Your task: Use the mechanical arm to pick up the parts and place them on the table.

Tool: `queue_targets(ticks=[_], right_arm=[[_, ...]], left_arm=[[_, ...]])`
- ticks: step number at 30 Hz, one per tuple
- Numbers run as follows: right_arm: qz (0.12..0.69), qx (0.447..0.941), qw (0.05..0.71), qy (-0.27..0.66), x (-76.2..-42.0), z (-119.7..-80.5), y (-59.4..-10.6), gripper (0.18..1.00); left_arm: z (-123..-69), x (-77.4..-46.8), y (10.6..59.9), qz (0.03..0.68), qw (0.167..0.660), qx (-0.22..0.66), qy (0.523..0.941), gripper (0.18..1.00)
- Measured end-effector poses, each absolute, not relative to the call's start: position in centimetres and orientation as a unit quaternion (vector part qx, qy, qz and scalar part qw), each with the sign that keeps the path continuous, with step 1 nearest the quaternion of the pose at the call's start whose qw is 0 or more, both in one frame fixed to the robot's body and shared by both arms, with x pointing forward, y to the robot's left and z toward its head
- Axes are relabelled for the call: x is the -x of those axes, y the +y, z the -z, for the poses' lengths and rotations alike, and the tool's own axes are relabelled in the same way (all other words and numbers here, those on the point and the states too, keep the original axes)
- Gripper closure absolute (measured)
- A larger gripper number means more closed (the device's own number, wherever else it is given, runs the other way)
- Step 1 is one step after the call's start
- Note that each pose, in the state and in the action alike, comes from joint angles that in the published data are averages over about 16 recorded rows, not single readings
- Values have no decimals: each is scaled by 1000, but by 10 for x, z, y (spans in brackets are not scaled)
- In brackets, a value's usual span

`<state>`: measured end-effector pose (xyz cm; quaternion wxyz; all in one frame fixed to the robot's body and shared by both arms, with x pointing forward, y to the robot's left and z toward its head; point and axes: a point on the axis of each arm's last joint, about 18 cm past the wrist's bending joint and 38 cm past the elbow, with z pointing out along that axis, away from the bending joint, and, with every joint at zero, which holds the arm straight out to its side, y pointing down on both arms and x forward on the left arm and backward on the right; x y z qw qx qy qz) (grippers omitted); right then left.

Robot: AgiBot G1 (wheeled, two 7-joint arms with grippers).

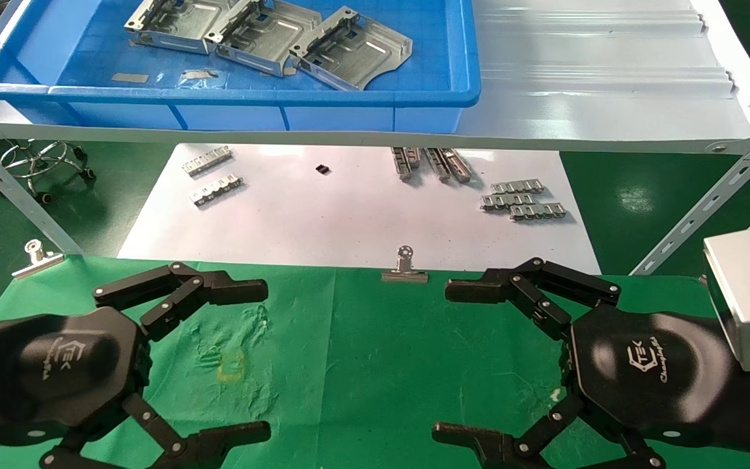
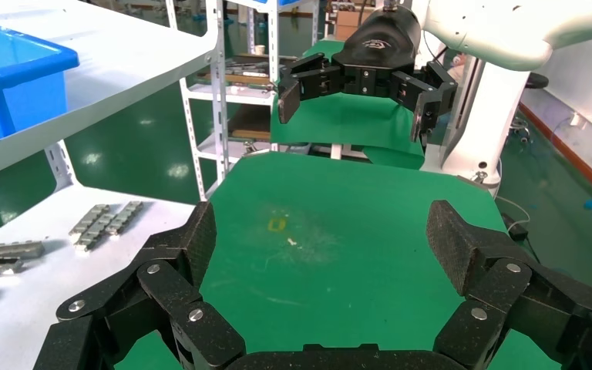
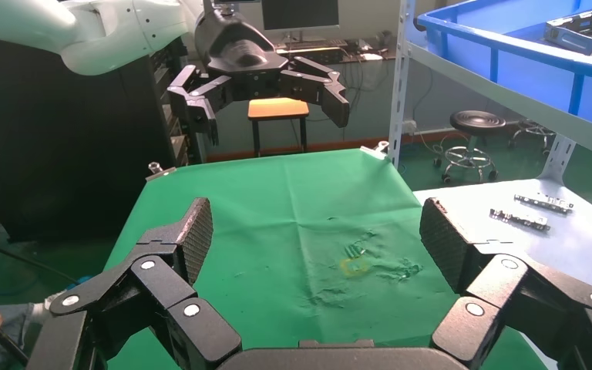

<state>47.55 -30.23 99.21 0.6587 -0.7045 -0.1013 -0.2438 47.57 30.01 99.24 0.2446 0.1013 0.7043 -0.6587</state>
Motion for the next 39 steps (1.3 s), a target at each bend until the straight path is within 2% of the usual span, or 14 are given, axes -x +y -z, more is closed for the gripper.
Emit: queue_targets(ticks=[28, 39], right_arm=[[244, 705, 659, -101, -476, -992, -302, 191], [244, 705, 659, -101, -476, -992, -302, 289]], left_arm=[[-999, -479, 300, 664, 255, -96, 696, 183], [-1033, -495, 295, 687, 298, -70, 659, 183]])
